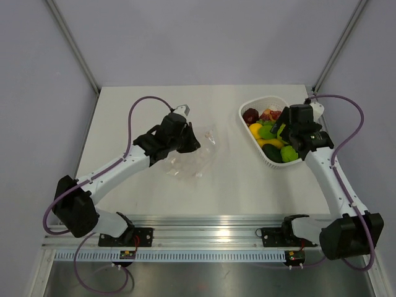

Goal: Place the food in the zip-top bag and seal the zipper
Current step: Pick up the fake fruit from the bin.

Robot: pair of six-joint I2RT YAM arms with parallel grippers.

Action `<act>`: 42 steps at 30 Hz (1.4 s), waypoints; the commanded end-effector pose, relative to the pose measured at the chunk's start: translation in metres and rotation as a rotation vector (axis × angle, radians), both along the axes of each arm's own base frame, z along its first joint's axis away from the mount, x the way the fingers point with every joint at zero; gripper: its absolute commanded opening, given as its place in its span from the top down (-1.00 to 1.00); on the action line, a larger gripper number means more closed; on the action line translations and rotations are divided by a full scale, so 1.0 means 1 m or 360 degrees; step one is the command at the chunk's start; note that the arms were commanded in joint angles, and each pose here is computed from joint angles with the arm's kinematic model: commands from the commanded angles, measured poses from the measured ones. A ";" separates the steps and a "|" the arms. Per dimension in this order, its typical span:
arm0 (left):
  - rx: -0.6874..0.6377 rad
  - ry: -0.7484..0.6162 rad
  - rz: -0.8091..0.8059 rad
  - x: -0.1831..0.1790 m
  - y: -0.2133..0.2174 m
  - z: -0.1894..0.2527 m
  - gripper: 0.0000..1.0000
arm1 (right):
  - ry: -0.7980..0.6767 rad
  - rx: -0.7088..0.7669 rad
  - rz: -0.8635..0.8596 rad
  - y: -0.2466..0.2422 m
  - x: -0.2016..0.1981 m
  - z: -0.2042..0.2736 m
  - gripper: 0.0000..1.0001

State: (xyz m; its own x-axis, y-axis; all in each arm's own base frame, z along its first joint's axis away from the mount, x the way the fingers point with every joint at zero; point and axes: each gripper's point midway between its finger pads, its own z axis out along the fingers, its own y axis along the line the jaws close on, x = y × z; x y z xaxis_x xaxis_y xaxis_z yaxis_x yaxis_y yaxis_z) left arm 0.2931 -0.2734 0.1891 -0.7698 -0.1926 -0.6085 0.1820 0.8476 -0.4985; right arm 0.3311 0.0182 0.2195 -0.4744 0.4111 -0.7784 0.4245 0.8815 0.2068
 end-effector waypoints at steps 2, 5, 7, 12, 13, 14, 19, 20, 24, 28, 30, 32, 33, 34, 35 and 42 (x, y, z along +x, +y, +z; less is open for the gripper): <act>-0.0130 -0.0135 -0.0042 0.009 -0.026 0.030 1.00 | 0.0130 0.0122 0.0040 -0.014 0.013 -0.022 -0.99; -0.0137 -0.0140 -0.0054 0.010 -0.031 0.029 1.00 | 0.0154 0.0141 0.0008 -0.025 0.023 -0.030 -0.99; -0.0123 -0.0133 -0.0058 0.011 -0.031 0.026 1.00 | 0.0164 0.0160 0.0023 -0.026 0.028 -0.036 -0.99; -0.0117 -0.0098 -0.0098 0.007 -0.034 0.017 1.00 | 0.0160 0.0228 0.0019 -0.044 0.039 -0.046 -0.99; -0.0119 -0.0097 -0.0102 0.007 -0.035 0.016 1.00 | 0.0164 0.0229 0.0030 -0.046 0.042 -0.047 -0.99; -0.0124 -0.0096 -0.0112 0.007 -0.036 0.016 1.00 | 0.0164 0.0234 0.0023 -0.049 0.045 -0.048 -0.99; -0.0122 -0.0095 -0.0152 0.005 -0.042 0.010 1.00 | 0.0162 0.0316 0.0089 -0.046 0.059 -0.057 -0.99; -0.0125 -0.0092 -0.0160 0.004 -0.043 0.009 1.00 | 0.0148 0.0326 0.0089 -0.047 0.062 -0.057 -0.99; -0.0123 -0.0091 -0.0169 0.003 -0.044 0.008 1.00 | 0.0157 0.0326 0.0083 -0.050 0.070 -0.062 -0.99; -0.0128 -0.0096 -0.0186 0.002 -0.046 0.009 1.00 | 0.0169 0.0319 0.0063 -0.054 0.073 -0.068 -0.99; -0.0138 -0.0097 -0.0193 0.002 -0.048 0.011 1.00 | 0.0168 0.0315 0.0064 -0.055 0.075 -0.070 -0.99; -0.0136 -0.0089 -0.0199 0.001 -0.048 0.008 1.00 | 0.0168 0.0316 0.0074 -0.055 0.077 -0.075 -0.99; -0.0138 -0.0091 -0.0199 0.001 -0.049 0.008 1.00 | 0.0176 0.0324 0.0075 -0.055 0.076 -0.077 -0.99; -0.0145 -0.0094 -0.0202 0.000 -0.049 0.008 1.00 | 0.0181 0.0332 0.0079 -0.054 0.077 -0.079 -0.99; -0.0144 -0.0088 -0.0202 0.000 -0.050 0.007 1.00 | 0.0180 0.0340 0.0088 -0.053 0.077 -0.080 -0.99; -0.0136 -0.0089 -0.0201 0.000 -0.048 0.005 1.00 | 0.0139 0.0340 0.0102 -0.051 0.071 -0.072 -0.44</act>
